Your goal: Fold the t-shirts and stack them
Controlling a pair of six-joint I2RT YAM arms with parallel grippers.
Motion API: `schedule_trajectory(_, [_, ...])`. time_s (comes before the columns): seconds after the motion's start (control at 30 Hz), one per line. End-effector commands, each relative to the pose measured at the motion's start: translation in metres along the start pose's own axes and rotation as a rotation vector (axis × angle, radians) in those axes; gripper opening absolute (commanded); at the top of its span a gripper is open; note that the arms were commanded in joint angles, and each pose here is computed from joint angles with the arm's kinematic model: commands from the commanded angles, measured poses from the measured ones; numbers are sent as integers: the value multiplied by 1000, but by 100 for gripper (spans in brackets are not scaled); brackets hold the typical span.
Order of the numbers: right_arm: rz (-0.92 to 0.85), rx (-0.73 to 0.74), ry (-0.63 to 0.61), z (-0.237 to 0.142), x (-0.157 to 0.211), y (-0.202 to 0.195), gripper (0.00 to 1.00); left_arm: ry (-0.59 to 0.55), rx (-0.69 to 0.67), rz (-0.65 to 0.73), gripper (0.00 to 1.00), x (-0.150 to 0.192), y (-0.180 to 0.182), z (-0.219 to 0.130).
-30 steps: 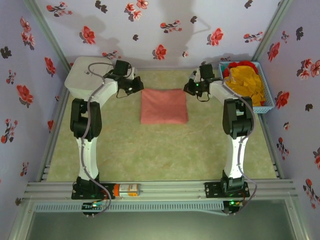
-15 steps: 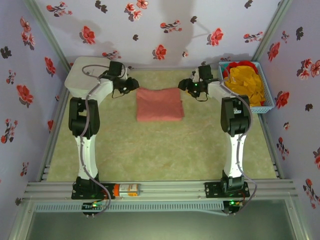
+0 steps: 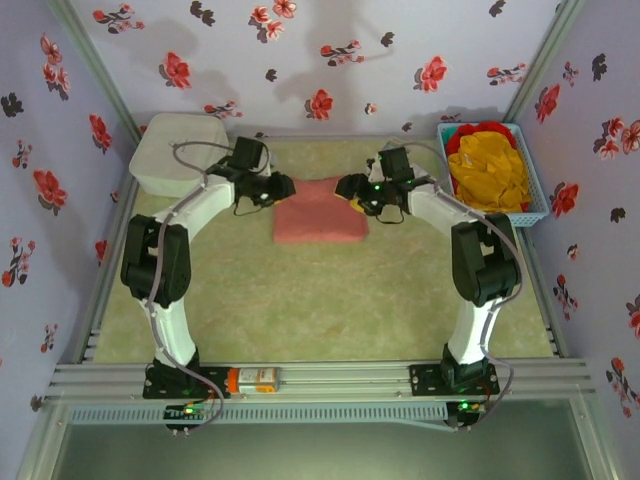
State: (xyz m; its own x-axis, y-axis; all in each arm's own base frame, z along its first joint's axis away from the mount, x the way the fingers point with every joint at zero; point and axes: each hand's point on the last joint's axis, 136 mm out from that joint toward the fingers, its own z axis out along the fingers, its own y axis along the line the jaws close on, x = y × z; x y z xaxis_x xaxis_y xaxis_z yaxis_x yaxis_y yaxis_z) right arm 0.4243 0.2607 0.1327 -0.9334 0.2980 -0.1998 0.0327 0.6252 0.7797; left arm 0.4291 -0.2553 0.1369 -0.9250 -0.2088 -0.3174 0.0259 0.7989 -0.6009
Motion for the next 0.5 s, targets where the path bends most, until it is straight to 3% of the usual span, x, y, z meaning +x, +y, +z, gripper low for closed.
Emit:
schedule_trajectory(0.0, [210,-102,-50,5,4,9,67,0,1,-48,31,21,-8,10])
schedule_trajectory(0.2, [365,-325,-85,31,5,25,68,-21,64,-131,29,36,-11,36])
schedule_trajectory(0.47, [422,-289,-79,56,19,-2,68,49,6,-180,27,60,16,68])
